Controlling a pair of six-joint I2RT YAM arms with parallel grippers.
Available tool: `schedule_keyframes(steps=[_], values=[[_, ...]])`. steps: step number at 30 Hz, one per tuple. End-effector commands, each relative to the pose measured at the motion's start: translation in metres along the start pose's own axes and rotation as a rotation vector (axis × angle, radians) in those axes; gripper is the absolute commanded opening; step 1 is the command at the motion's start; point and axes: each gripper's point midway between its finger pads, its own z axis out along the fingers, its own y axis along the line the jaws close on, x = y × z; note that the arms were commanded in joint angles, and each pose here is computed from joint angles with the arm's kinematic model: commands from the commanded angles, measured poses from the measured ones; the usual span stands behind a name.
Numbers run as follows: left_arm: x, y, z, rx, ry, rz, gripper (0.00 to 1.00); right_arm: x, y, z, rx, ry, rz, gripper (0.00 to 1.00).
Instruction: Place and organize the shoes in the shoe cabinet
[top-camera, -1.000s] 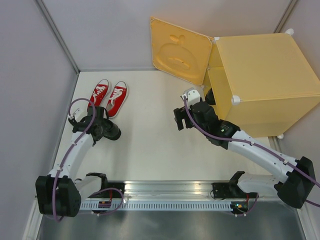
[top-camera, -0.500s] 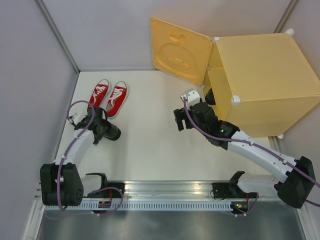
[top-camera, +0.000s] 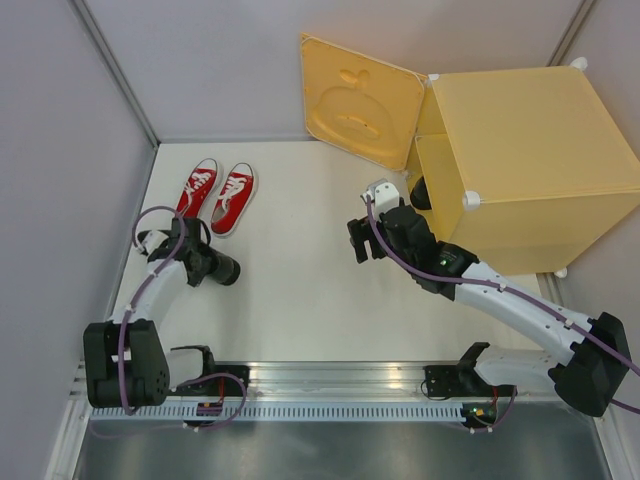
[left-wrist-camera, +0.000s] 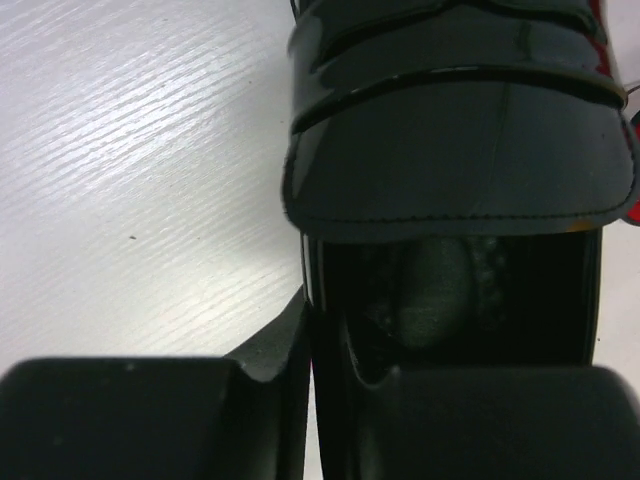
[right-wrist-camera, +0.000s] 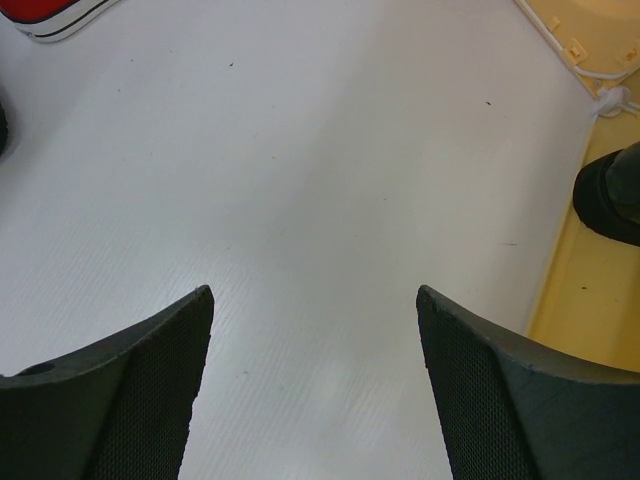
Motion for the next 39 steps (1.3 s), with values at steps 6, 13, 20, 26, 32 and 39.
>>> schedule_keyframes(steps=[6, 13, 20, 26, 32, 39], values=[[-0.030, 0.006, -0.048, 0.049, -0.074, 0.064, 0.02, -0.012, -0.001, -0.001, 0.004, -0.051, 0.008, 0.86], [-0.063, -0.022, -0.102, 0.236, -0.155, 0.121, 0.02, -0.017, -0.001, -0.006, -0.001, -0.071, 0.018, 0.86], [-0.060, -0.079, -0.152, 0.509, -0.192, 0.358, 0.02, -0.025, 0.001, -0.014, -0.020, -0.104, 0.045, 0.85], [-0.011, -0.141, -0.185, 0.699, -0.187, 0.729, 0.02, -0.034, 0.000, -0.023, -0.022, -0.131, 0.078, 0.85], [0.050, -0.202, -0.208, 0.895, -0.124, 1.043, 0.02, -0.039, -0.002, -0.032, -0.022, -0.159, 0.104, 0.84], [0.139, -0.257, -0.221, 1.128, 0.013, 1.340, 0.02, -0.038, -0.007, -0.044, -0.014, -0.173, 0.128, 0.84]])
